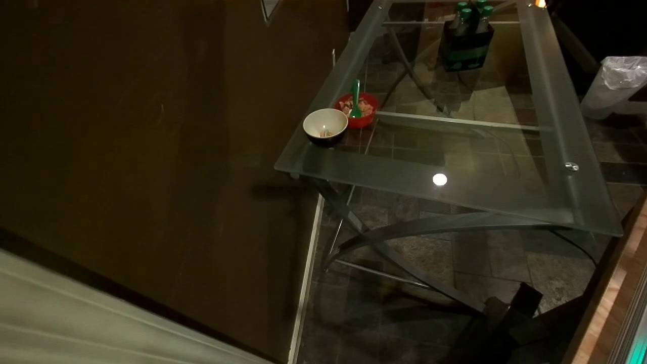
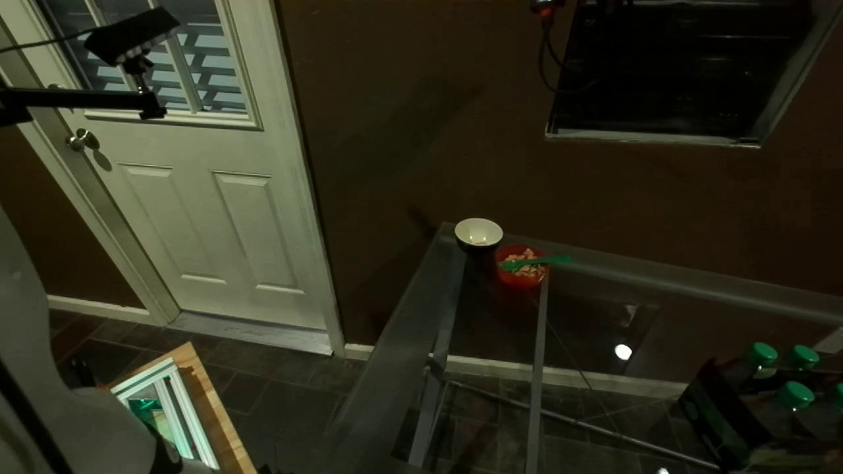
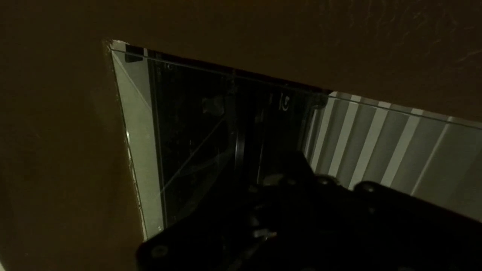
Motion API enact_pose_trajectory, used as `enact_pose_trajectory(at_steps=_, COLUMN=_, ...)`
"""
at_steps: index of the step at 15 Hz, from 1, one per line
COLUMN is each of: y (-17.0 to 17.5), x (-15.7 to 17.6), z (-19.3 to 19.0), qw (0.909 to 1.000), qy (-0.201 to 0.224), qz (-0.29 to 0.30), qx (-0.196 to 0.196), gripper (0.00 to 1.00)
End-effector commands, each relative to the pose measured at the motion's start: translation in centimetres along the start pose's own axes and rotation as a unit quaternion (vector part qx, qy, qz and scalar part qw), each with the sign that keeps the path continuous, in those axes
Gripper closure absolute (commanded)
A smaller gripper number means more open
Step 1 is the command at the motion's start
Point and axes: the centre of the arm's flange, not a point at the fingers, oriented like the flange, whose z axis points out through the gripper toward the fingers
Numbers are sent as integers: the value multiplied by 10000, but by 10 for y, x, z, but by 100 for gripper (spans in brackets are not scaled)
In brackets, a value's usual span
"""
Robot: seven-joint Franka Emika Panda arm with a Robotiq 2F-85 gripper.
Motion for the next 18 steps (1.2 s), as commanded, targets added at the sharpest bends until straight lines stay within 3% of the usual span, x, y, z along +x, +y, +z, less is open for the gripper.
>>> enact_pose_trajectory(at_steps=1, y=-8, x=34, z=34, qw=9993, qy=-252, qz=-144, qx=224, gripper=100)
enact_pose_trajectory(at_steps=9, y=-10, x=41, z=84, qw=9963, qy=-714, qz=-229, qx=409, gripper=100)
enact_pose_trajectory(at_steps=18, y=-23, x=33, z=125, qw=9947, qy=-655, qz=-188, qx=764, gripper=100)
